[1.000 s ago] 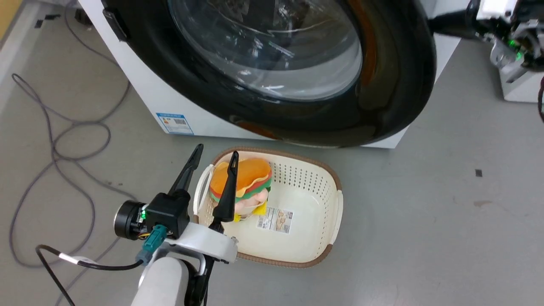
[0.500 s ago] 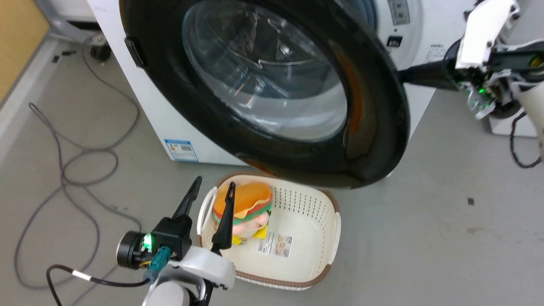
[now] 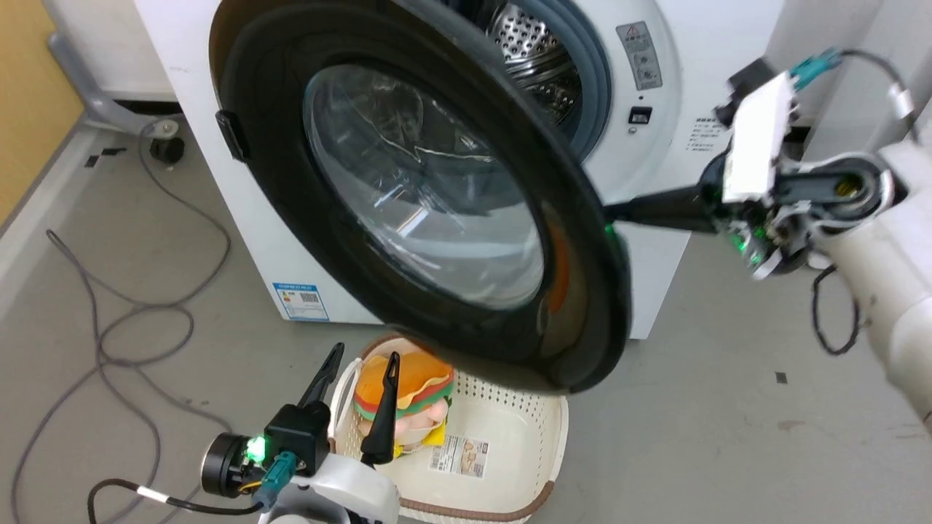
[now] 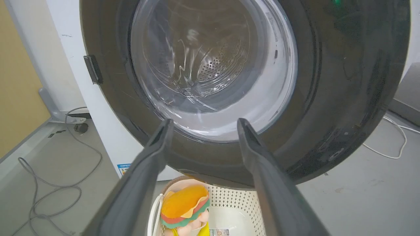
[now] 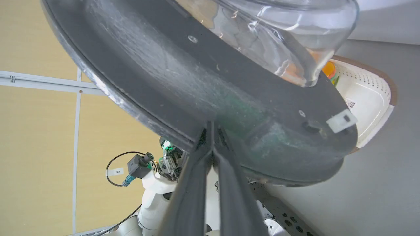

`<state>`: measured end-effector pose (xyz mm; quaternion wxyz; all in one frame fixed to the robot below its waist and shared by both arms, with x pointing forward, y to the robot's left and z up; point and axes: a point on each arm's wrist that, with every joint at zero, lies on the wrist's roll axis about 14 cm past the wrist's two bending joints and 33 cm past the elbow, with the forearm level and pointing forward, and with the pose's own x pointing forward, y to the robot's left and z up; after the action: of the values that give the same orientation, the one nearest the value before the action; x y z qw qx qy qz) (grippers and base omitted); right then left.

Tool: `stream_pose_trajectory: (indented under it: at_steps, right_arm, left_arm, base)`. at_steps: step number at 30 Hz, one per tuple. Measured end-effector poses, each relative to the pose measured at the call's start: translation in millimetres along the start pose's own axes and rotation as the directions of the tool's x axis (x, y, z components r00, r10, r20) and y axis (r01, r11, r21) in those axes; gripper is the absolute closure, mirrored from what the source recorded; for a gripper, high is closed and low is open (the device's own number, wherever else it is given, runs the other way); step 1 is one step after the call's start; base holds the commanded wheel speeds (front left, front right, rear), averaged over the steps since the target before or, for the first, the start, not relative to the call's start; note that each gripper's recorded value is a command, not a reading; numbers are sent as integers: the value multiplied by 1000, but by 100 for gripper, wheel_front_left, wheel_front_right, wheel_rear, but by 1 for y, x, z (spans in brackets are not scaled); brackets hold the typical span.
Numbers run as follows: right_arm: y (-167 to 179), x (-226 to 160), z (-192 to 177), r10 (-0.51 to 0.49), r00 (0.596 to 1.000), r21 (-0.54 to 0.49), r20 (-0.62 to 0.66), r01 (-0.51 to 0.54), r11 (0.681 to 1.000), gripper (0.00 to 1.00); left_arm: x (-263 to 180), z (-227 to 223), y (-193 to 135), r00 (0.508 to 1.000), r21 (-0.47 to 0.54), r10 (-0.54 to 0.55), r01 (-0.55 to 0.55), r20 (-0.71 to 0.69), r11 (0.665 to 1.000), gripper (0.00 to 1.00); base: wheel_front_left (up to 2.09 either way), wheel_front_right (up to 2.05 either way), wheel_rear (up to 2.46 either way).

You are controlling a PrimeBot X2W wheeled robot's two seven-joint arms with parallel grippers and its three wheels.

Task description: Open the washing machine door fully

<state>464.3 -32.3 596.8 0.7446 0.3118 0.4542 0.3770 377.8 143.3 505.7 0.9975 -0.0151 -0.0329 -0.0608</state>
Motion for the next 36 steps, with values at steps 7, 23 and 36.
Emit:
stream_pose_trajectory:
  at_steps: [7,23,36]
  right_arm:
    - [25,17,-36,101,992,-13,-75,-102,995,100]
    - [81,53,-111,292,921,-49,-257,-314,948,100]
    - [60,10,-52,372,874,30,313,-400,916,0]
  left_arm:
    - [-9,0,0,1000,14,0,0,-2,1000,0]
    - [-26,-4,19,998,30,53,-52,-17,998,0]
    - [-22,-8,21,998,33,62,-61,-29,998,0]
  base:
    - [0,0,0]
    - [0,0,0]
    - [0,0,0]
